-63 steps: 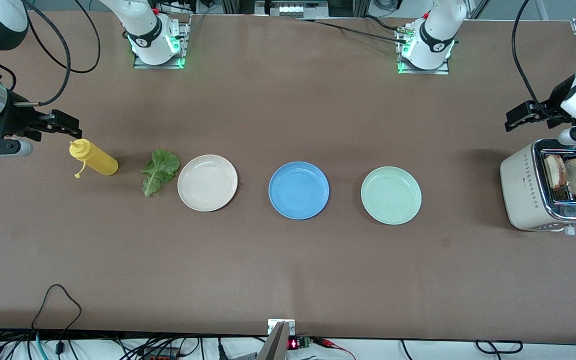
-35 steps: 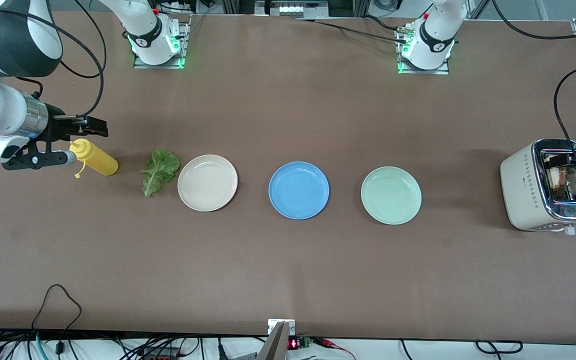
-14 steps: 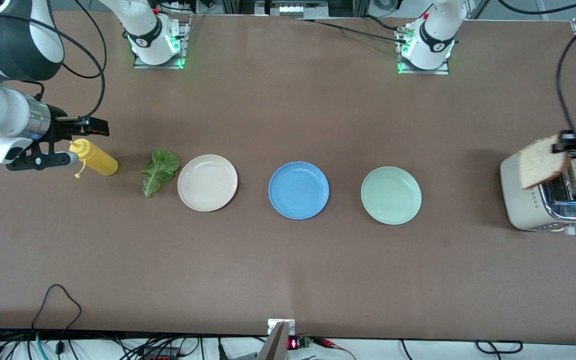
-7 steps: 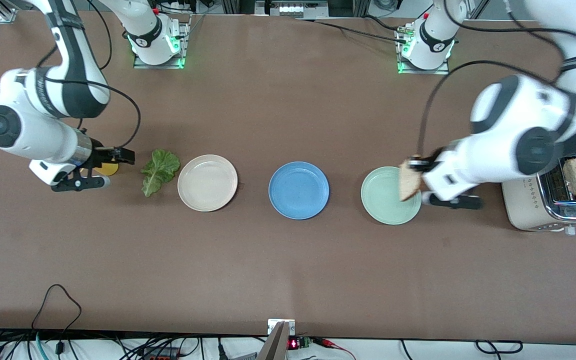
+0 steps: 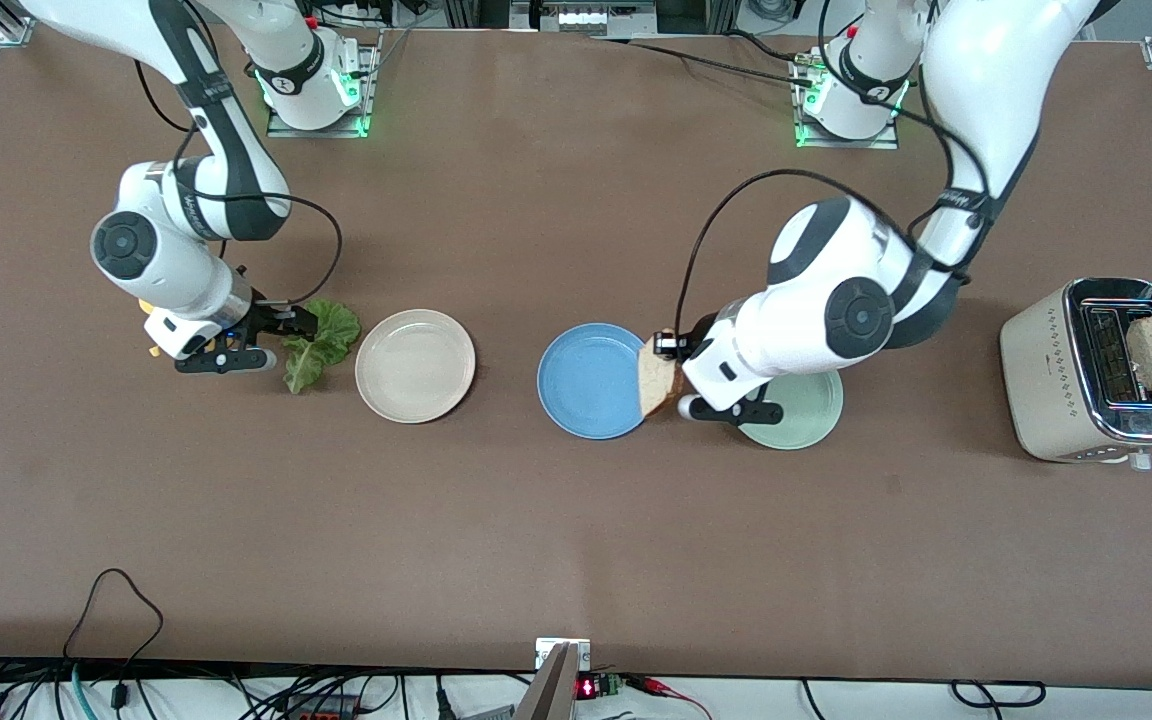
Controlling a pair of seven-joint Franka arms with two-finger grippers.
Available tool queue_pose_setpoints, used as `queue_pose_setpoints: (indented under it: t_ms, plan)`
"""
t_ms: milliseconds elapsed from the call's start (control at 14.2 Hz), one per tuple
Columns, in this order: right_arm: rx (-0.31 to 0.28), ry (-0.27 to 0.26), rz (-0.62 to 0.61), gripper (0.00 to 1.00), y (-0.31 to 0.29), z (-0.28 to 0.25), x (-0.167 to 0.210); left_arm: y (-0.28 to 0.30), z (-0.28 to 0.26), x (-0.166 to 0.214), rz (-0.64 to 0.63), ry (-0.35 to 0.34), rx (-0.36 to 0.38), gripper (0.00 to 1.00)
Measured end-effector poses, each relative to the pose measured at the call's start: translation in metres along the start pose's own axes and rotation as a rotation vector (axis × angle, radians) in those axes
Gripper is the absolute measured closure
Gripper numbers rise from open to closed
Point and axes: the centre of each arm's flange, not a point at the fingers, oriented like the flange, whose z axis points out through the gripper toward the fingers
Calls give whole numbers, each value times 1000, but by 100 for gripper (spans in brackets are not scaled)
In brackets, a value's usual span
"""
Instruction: Make sandwich in blue plate with both arms
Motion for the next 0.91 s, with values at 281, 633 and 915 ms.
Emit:
queue_pose_setpoints:
  t_ms: [281,633,915]
  plan:
    - [-1,29,7,0,3,39,4,34,64,-21,-47,70,-57,92]
    - [-2,38,11,0,5,57,4,52,82,-35,-69,81,-68,92]
    - [-3,37,12,40,6,58,4,57,92,-38,-72,89,-80,92]
